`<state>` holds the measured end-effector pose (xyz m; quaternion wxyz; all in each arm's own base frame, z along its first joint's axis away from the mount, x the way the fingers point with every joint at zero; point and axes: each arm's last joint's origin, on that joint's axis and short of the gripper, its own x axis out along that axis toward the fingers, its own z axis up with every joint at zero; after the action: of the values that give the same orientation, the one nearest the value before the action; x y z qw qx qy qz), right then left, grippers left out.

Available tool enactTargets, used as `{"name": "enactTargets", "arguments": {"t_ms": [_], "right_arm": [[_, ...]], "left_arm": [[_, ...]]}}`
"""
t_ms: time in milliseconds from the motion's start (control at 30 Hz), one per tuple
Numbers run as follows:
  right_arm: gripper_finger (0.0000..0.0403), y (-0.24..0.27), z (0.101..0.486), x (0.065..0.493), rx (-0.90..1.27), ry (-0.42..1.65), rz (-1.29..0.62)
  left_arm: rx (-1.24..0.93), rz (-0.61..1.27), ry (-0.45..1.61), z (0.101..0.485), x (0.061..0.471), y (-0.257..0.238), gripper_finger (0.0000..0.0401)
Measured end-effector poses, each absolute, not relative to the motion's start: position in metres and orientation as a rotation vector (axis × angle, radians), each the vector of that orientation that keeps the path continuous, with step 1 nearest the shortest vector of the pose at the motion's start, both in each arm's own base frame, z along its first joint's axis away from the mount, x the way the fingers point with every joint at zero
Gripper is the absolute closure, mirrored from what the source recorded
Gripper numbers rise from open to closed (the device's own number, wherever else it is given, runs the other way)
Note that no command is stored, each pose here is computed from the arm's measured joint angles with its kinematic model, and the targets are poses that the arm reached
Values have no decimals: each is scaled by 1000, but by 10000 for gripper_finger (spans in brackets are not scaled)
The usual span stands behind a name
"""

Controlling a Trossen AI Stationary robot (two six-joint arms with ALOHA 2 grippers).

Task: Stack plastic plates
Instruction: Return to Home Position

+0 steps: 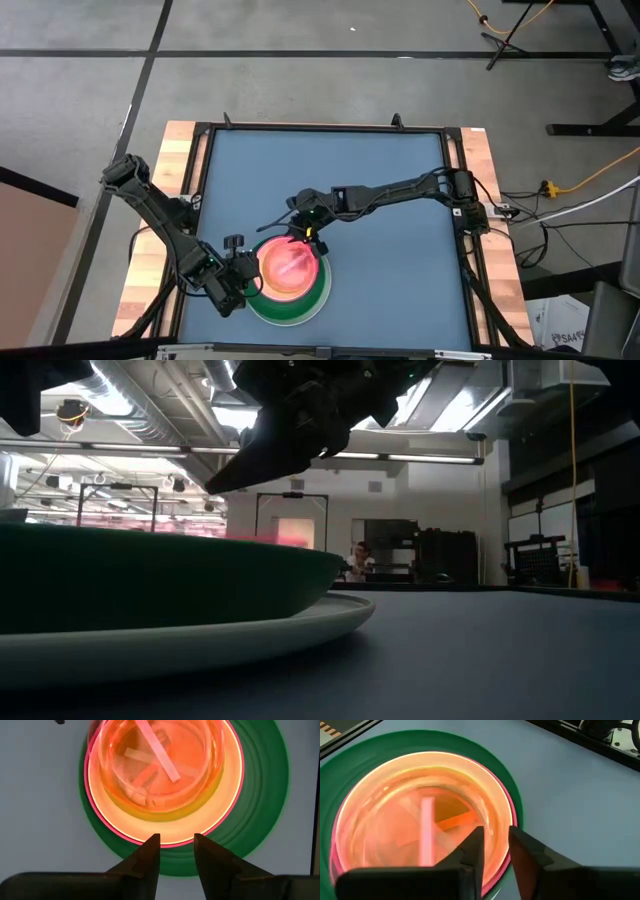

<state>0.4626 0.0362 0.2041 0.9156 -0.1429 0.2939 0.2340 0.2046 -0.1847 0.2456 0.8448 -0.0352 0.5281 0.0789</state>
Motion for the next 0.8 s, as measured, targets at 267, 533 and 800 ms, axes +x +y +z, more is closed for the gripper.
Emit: {"name": "enactTargets", "arguments": {"t_ms": [267,533,800], "right_arm": [[302,36,204,463,-294,605,481],[302,36,202,461,-295,627,486],[320,29,208,459,-363,613,497]], "left_arm": [[-71,171,1109,246,205,-184,290],[-27,233,1030,247,207,-182,290],[85,302,906,250,224,-168,290]]}}
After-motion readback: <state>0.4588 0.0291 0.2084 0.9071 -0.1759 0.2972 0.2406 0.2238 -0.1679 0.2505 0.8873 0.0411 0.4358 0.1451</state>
